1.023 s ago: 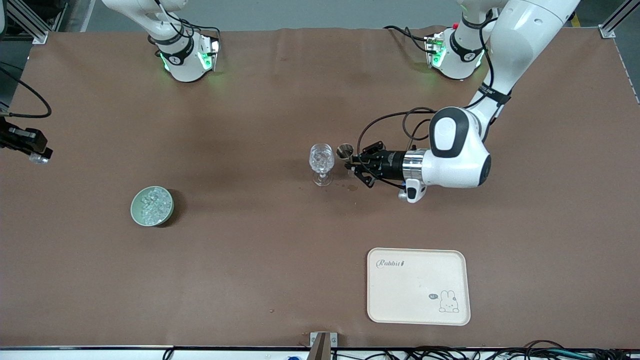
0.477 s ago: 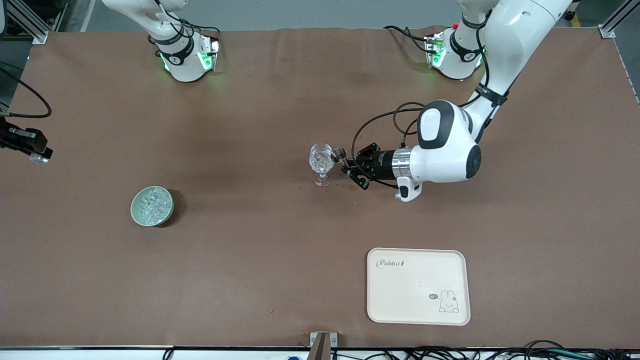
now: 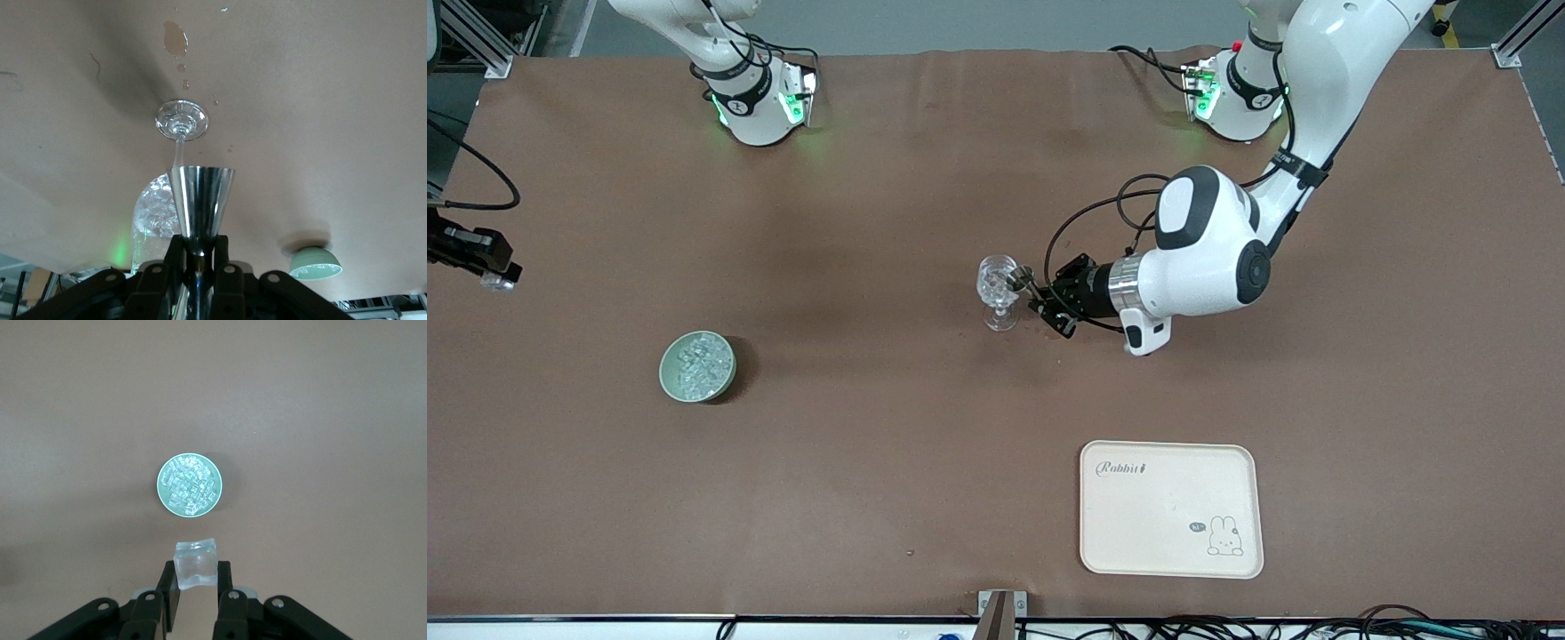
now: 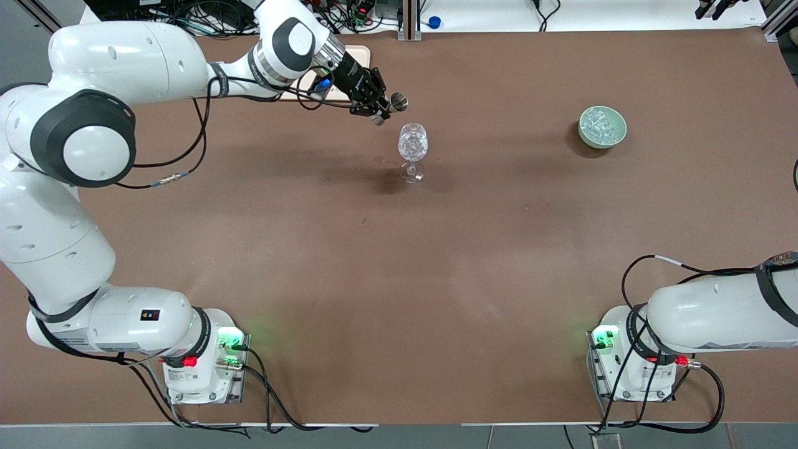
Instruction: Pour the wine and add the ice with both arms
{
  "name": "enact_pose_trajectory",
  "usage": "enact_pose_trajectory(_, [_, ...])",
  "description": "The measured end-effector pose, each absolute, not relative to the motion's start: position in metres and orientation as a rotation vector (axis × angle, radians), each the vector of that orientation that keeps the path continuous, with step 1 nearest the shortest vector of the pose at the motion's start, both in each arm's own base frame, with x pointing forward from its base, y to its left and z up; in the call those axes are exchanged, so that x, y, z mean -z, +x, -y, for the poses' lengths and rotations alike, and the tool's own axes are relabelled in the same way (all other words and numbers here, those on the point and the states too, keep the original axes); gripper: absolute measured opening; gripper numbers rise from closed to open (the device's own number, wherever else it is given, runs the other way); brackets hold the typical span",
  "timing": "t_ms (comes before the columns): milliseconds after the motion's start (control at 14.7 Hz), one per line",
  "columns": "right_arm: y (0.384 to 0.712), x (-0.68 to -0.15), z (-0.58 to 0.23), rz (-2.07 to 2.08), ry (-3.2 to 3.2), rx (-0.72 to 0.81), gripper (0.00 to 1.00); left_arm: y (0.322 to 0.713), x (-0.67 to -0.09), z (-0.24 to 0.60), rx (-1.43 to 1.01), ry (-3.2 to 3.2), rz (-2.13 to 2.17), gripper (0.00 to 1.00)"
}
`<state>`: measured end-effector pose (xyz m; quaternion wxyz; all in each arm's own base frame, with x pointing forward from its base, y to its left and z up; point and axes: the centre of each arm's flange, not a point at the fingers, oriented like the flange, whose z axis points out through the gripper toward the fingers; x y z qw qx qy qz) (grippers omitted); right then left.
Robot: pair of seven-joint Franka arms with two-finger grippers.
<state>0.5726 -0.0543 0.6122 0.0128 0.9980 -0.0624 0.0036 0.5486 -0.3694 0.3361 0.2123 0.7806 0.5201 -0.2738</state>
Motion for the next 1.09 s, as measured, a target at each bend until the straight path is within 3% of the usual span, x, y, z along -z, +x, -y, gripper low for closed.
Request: enact_pose_trajectory(1091, [0.573,-0.613,0.054,0.194,3.11,-0.015,0.27,0.521,-0.347,0.406,0.514,2.445,-1.375,0.21])
